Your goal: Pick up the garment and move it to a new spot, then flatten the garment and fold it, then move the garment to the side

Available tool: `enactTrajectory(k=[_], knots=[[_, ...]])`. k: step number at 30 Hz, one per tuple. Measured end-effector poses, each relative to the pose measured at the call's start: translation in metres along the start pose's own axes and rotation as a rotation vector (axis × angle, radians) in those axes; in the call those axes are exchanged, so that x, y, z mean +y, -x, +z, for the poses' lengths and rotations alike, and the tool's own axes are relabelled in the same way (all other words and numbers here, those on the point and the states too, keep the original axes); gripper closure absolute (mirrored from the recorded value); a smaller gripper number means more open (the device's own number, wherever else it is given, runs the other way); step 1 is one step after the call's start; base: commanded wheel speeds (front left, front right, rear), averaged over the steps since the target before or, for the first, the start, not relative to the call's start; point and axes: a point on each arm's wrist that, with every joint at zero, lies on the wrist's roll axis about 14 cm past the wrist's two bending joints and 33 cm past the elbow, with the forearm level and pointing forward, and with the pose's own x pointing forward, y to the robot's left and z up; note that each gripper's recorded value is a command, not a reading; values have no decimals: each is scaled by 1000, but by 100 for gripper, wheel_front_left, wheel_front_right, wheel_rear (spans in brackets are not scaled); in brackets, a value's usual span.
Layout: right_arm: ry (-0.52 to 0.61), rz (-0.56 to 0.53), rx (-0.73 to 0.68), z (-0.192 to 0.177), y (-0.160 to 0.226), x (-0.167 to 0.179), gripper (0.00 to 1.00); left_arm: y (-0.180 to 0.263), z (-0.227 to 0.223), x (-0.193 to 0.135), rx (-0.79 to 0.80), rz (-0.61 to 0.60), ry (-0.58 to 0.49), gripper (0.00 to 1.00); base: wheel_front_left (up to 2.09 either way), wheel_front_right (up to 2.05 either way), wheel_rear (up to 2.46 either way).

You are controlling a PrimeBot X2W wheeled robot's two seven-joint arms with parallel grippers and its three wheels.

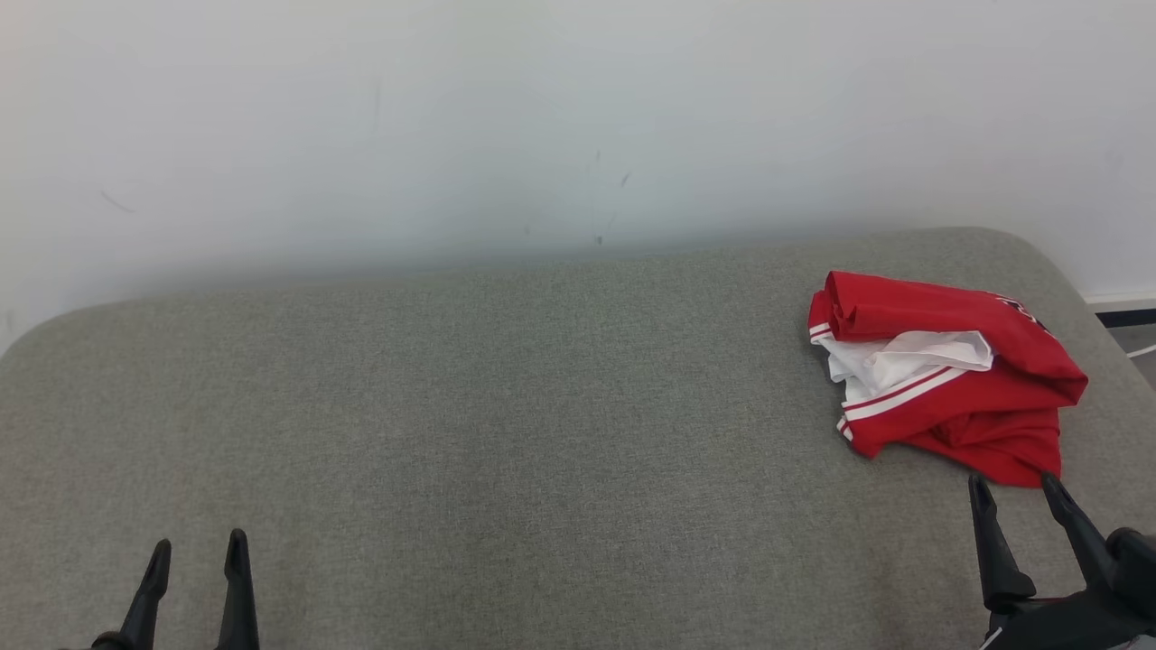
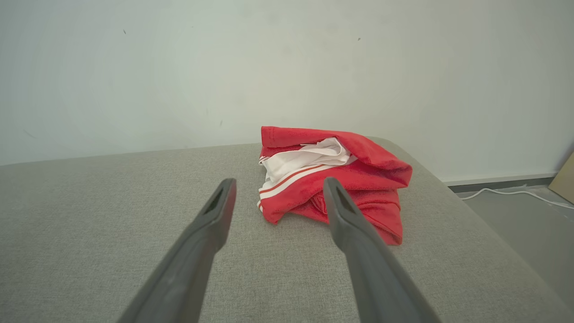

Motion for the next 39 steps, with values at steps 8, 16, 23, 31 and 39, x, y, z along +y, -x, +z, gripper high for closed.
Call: enactTrajectory(k=[8,16,23,31,39], knots=[[16,2,-20,3,-1,2,0,4,-4,6,25,10,-64,0,0,0,0],[30,4,-27,3,-3,3,0,3,-1,7,23,18,-88,0,0,0,0],[31,10,-29,3,-4,6,0,4,-1,9,28,24,-89,0,0,0,0],[30,11,-22,0,-3,9,0,4,0,11,27,29,-88,0,0,0,0],[-3,2,58,-27,5,14,100,9,-18,6,80,42,-48,100,0,0,0]])
